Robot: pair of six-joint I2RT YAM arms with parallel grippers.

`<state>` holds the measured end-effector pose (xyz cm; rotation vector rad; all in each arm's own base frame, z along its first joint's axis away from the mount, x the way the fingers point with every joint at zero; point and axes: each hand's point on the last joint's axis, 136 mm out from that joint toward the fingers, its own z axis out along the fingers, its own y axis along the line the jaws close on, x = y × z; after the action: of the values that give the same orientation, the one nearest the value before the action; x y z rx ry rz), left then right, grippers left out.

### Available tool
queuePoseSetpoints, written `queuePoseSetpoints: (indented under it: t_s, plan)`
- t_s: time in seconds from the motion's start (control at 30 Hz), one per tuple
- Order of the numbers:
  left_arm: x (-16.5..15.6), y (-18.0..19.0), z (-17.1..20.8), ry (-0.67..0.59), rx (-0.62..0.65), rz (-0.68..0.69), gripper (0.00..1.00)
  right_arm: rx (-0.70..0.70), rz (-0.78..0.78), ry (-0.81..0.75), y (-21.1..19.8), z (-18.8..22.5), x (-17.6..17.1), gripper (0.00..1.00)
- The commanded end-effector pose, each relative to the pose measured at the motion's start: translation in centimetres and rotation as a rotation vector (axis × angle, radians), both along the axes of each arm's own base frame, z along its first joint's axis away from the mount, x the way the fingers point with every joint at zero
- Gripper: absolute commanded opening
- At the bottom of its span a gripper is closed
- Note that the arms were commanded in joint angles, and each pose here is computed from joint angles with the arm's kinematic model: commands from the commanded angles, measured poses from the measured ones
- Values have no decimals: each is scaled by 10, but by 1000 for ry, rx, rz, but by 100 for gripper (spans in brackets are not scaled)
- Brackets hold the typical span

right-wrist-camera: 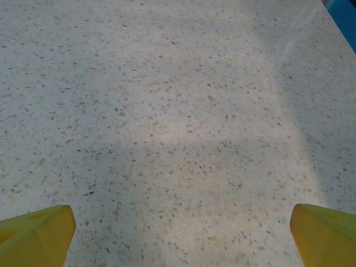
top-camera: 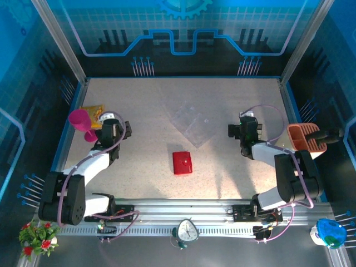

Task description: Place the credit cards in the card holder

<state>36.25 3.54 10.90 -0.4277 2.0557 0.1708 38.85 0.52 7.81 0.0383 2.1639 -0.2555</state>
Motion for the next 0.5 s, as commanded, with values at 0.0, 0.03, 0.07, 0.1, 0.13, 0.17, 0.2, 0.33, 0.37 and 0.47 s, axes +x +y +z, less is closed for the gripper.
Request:
queuePoseSetpoints:
  t_s: [0.0,0.03,0.07,0.1,0.13,0.17,0.2,0.33,0.37,0.47]
  plan:
    - [17,-9,4,-126,3,-82,99,-18,83,-193,7,28,23,100]
    - [21,-11,3,-125,10,-98,99,12,112,-180,11,27,20,100]
    - [24,-13,0,-96,10,-115,99,34,139,-205,12,27,17,100]
    - [29,-15,1,-101,28,-137,99,57,145,-224,11,26,14,100]
    - [32,-18,0,-92,31,-161,99,78,155,-240,10,26,11,100]
    - [35,-20,1,-97,38,-180,99,79,152,-276,8,22,8,100]
    - [37,-23,1,-96,38,-200,99,73,144,-330,6,25,4,100]
    - [32,-31,-10,-198,49,-267,99,84,169,-288,10,22,7,100]
    - [31,-32,-9,-252,68,-276,99,91,183,-264,12,20,9,100]
    - [35,-31,-15,-182,34,-275,99,91,191,-266,13,20,10,100]
